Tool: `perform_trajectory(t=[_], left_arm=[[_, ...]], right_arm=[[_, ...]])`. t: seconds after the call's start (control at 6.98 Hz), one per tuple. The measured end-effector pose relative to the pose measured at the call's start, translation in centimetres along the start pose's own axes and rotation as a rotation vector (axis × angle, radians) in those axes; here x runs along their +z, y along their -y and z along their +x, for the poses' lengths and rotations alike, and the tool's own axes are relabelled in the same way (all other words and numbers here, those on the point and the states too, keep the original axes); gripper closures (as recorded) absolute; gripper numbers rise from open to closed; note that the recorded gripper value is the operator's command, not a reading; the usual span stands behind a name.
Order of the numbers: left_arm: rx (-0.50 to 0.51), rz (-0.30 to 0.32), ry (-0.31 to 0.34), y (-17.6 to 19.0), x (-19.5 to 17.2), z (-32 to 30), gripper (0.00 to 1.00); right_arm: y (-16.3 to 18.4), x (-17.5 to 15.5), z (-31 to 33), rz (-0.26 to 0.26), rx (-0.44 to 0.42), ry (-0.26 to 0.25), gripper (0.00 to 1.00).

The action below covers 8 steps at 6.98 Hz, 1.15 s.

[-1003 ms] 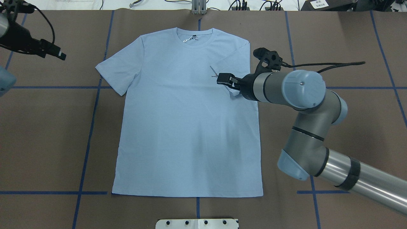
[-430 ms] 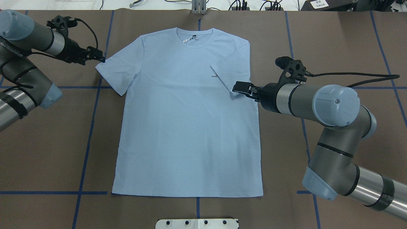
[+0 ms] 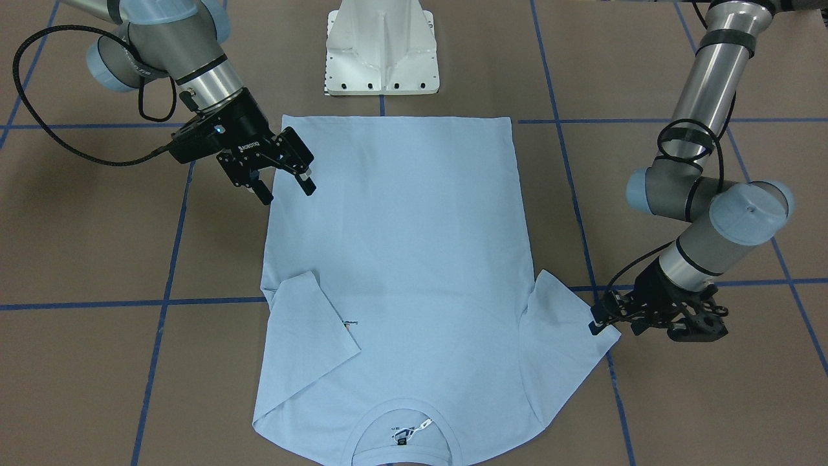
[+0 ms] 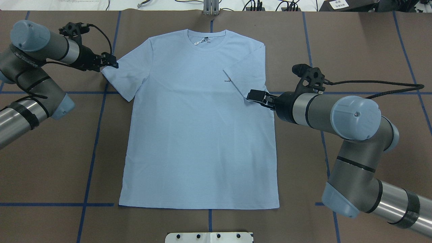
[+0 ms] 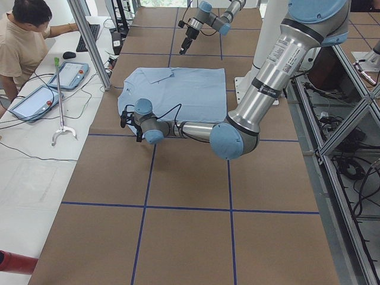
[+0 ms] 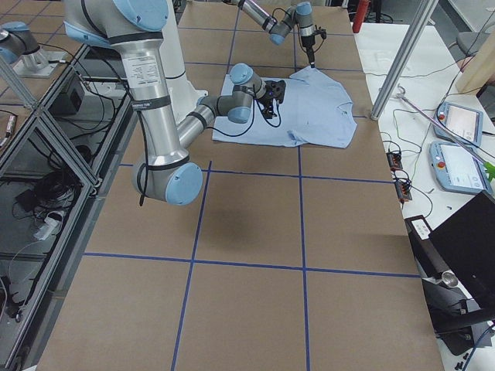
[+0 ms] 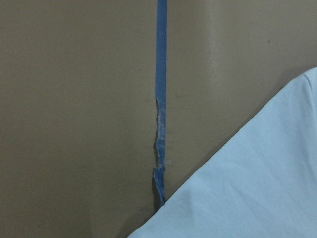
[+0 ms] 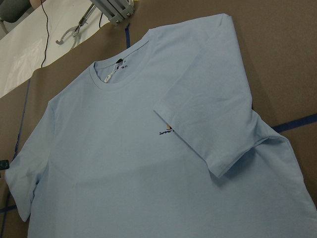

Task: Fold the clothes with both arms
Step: 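Release the sleeve with the right gripper while the left gripper grasps the other sleeve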

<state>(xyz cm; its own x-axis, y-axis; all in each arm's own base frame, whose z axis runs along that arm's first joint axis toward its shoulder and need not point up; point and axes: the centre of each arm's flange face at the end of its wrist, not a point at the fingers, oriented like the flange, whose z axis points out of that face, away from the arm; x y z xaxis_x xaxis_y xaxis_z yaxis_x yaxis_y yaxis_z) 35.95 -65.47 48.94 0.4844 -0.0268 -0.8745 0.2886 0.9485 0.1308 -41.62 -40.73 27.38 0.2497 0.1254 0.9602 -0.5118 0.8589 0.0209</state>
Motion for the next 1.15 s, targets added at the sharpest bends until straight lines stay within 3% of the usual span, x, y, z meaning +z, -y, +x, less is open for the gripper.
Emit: perform_trajectory(t=[0.86,1.0,1.15], left_arm=[[-0.001,-0.006,0.006,-0.56,0.29,-0.31,0.25],[-0.001,-0.006,0.007,-0.59,0.30,-0.39,0.41],[-0.001,-0.006,0.008,-0.61,0.31,-0.43,0.83]], right_arm=[[-0.54,0.30,0.62,0.000,-0.003,-0.013,0.00],[-0.63,0.38,0.68,-0.001,-0.004,-0.014,0.00],[-0.74,0.45,0.72,-0.003,-0.004,-0.016,0.00]])
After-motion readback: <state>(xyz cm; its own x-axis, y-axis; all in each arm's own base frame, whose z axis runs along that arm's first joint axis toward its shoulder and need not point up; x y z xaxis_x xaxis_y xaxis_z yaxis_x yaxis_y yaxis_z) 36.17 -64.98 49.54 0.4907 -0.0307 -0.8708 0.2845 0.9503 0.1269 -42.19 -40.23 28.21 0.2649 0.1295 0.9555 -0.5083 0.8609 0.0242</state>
